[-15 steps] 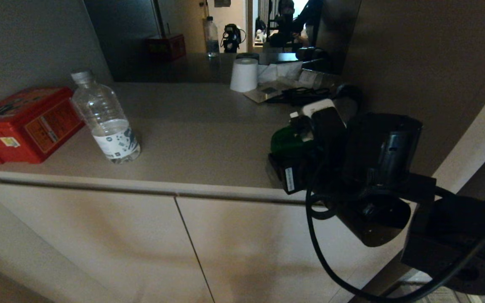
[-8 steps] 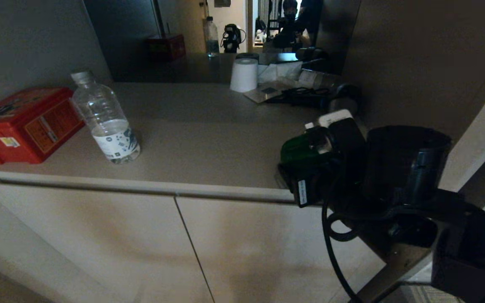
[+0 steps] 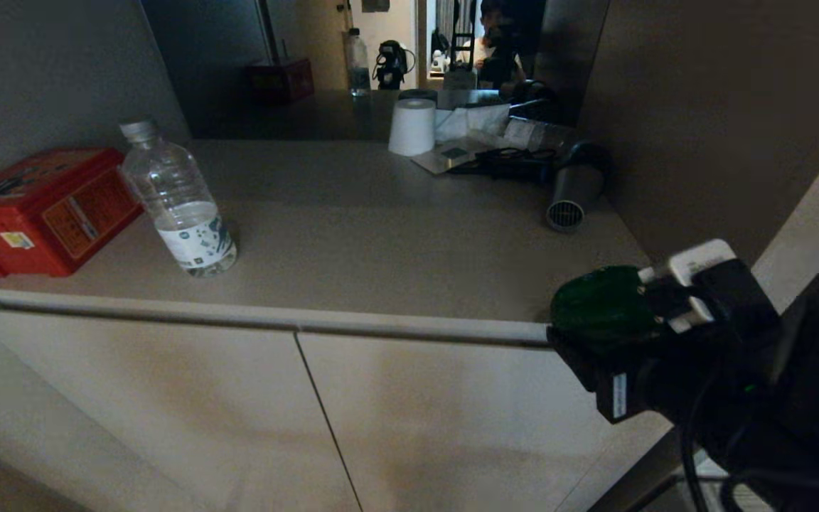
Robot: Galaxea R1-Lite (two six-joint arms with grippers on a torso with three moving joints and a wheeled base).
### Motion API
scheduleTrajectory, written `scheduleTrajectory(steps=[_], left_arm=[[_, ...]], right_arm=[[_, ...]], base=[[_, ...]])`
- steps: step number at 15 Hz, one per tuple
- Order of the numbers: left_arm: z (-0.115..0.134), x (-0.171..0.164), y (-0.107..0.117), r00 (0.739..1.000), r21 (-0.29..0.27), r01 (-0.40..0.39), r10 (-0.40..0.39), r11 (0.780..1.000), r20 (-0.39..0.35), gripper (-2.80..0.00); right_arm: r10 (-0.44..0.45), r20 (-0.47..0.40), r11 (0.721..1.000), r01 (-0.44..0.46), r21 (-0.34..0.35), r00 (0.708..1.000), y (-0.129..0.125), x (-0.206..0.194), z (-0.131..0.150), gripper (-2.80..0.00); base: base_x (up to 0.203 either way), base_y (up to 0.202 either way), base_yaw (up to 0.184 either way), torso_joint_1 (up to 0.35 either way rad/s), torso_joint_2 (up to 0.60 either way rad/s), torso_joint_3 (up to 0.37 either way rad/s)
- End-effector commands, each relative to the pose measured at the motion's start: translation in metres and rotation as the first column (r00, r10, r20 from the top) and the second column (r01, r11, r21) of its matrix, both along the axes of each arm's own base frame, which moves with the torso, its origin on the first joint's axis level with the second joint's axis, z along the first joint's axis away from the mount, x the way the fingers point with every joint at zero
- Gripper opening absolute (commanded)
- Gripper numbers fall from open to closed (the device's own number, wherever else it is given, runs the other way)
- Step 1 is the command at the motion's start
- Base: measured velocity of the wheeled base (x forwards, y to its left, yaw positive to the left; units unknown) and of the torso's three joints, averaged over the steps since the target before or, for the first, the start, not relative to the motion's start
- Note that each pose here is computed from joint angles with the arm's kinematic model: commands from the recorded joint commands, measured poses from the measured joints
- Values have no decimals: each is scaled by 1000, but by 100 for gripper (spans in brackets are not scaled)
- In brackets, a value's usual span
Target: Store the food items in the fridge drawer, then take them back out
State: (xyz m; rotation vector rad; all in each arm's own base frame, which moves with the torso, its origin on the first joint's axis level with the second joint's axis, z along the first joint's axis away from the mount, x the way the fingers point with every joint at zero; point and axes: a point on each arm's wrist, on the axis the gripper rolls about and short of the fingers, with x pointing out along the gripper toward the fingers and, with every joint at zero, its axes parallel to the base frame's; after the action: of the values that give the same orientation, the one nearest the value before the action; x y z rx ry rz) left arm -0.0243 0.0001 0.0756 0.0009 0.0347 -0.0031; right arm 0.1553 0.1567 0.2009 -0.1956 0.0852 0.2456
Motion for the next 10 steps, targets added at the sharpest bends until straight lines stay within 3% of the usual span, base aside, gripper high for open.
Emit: scheduleTrajectory(steps=[1,5,7,10], left_arm=[[0,0,0,1000,-1,-2,2,1000,-1,-280],[0,0,0,1000,-1,-2,2,1000,-1,-280],[0,0,0,1000,-1,0,0,1000,-1,-280],[0,0,0,1000,-1,-1,1,1000,-1,-280]], right_arm=[[-4,37,999,2,38,999,-28,-25,4,-280],[-2,-26,1000,1,-31,1000,-58,-51,-33,-280],[-4,-30,999,3,-34,1000,-66,-58,-39,-280],[-5,-23,1000,5,-25,1000,-76,-67,-44,-280]], base=[[0,0,0,0,0,0],[0,0,0,0,0,0],[0,0,0,0,0,0],[-3,5,-118,4,3,1]])
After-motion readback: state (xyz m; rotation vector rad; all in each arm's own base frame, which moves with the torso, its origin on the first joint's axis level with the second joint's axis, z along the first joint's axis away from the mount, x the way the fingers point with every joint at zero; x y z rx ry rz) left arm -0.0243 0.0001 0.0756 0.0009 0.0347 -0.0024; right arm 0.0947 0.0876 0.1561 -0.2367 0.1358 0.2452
